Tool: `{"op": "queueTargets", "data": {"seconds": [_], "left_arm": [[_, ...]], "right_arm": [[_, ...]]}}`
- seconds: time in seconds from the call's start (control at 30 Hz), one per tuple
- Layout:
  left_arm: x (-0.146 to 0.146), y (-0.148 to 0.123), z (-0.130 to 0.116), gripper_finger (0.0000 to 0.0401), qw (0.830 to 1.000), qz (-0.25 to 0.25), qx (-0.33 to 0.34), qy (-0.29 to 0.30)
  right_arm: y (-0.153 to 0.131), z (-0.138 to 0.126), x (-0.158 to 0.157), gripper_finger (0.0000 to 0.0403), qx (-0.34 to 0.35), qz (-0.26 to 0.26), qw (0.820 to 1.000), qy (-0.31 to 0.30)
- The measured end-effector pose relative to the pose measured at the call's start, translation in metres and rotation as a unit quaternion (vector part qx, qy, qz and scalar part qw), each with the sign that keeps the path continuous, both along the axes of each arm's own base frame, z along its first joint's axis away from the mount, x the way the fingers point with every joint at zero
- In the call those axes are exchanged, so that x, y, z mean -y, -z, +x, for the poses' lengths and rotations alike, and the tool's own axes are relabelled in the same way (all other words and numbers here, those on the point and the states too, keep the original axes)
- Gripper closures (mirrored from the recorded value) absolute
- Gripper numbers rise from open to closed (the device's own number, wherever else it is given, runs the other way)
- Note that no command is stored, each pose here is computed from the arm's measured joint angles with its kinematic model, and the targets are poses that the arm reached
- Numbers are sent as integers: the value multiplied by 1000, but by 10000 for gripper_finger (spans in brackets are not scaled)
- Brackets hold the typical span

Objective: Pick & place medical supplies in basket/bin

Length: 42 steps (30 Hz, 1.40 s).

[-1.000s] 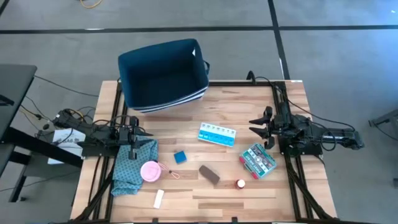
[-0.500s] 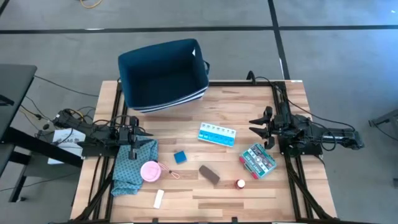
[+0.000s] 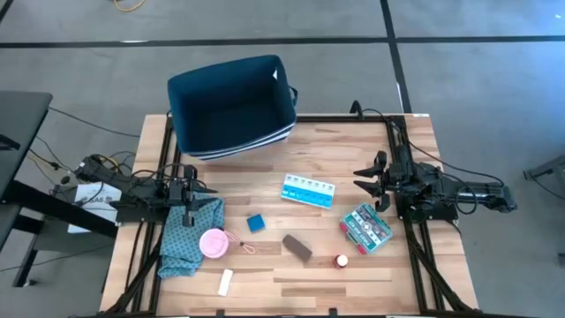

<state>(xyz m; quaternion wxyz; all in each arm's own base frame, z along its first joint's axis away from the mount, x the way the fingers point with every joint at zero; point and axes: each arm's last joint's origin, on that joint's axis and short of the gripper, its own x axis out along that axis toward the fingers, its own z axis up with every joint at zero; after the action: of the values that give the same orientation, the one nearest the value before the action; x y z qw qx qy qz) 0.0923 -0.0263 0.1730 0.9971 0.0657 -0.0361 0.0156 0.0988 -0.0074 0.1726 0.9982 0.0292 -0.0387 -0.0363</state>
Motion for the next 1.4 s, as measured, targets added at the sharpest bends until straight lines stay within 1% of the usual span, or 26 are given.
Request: {"op": "queueTargets", "data": {"seconds": [1.23, 1.27, 1.33, 1.4], "left_arm": [[0, 0, 0, 319, 1000, 1, 0, 0], [0, 0, 0, 319, 1000, 14, -1, -4], [-1, 0, 0, 319, 998, 59, -3, -21], [-1, 0, 0, 319, 995, 93, -5, -31]], "right_arm": [[0, 0, 0, 265, 0, 0, 1000, 0], [0, 0, 0, 265, 0, 0, 1000, 0], [0, 0, 0, 264, 0, 0, 1000, 0], [0, 0, 0, 265, 0, 0, 1000, 0]]}}
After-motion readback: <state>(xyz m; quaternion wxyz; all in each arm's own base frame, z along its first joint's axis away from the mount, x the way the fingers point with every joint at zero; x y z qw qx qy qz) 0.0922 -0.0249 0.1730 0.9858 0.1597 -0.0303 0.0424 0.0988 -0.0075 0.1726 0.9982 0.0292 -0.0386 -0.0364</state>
